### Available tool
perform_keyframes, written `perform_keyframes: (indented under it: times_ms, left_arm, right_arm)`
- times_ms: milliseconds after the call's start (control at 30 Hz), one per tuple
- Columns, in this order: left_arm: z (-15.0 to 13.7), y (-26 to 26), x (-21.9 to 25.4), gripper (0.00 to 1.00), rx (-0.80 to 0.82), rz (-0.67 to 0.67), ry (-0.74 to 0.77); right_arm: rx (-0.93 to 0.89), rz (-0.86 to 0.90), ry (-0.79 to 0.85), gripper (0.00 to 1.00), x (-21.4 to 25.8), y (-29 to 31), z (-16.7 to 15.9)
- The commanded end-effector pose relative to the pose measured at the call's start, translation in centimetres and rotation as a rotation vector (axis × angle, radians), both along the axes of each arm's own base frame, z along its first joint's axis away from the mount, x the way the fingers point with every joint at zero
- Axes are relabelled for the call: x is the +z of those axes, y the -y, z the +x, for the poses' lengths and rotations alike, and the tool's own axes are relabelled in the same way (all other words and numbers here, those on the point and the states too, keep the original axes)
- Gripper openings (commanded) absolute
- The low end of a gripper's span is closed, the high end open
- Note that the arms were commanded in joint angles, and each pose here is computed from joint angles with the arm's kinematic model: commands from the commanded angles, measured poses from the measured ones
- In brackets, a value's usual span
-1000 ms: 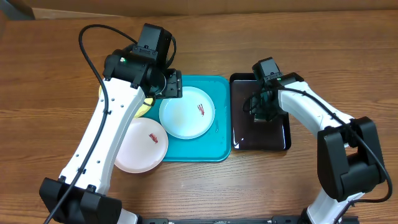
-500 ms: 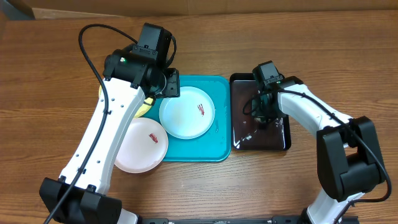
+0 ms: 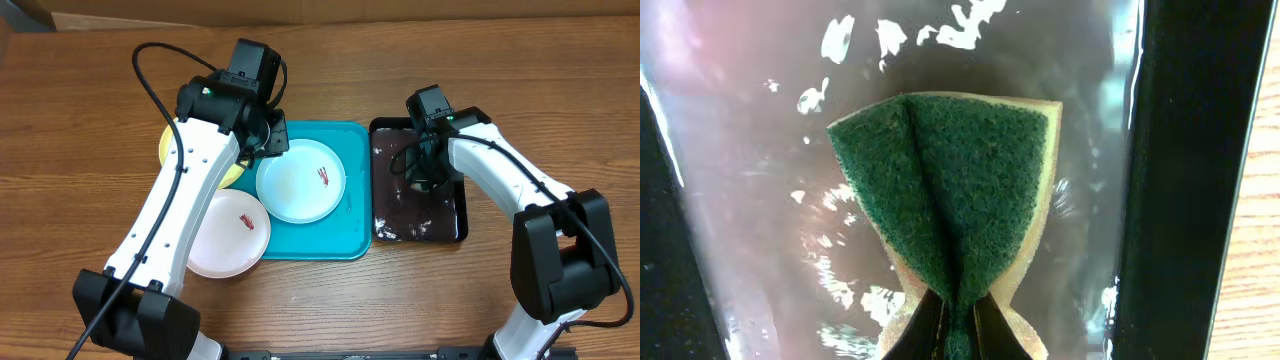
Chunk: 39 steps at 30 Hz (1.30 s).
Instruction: Clean dirty plates on tray and stack at the side
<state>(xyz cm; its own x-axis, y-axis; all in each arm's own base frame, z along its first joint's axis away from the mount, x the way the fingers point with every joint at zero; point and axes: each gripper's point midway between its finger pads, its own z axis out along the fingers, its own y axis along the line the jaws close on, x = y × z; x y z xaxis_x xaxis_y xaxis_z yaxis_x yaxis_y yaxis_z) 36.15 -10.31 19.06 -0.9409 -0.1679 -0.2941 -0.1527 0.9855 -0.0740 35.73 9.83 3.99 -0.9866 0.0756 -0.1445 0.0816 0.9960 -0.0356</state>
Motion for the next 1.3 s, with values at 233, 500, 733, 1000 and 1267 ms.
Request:
perform_keyframes:
  times_ms: [233, 500, 733, 1000, 1267]
  left_arm:
    - [-0.1, -0.7, -5.4, 0.44, 0.022, 0.092, -0.138]
    - [0.0, -1.4, -11.1, 0.47, 0.050, 0.136, -0.266]
    - [-0.1, -2.4, -12.9, 0.38, 0.068, 0.098, -0.339]
    - [0.0, -2.1, -12.8, 0.64, -0.042, -0.122, -0.373]
    - [-0.5, -3.9, -14.4, 0.60, 0.023, -0.040, -0.385]
  right_arm:
    - [0.004, 0.005, 0.031, 0.04, 0.9, -0.1, 0.8]
    - [0.004, 0.006, 0.032, 0.04, 1.0, -0.1, 0.8]
    - [0.004, 0.006, 0.032, 0.04, 1.0, -0.1, 0.8]
    - [0.004, 0.006, 0.031, 0.04, 0.9, -0.1, 0.8]
    - [0.004, 0.005, 0.031, 0.04, 0.9, -0.1, 0.8]
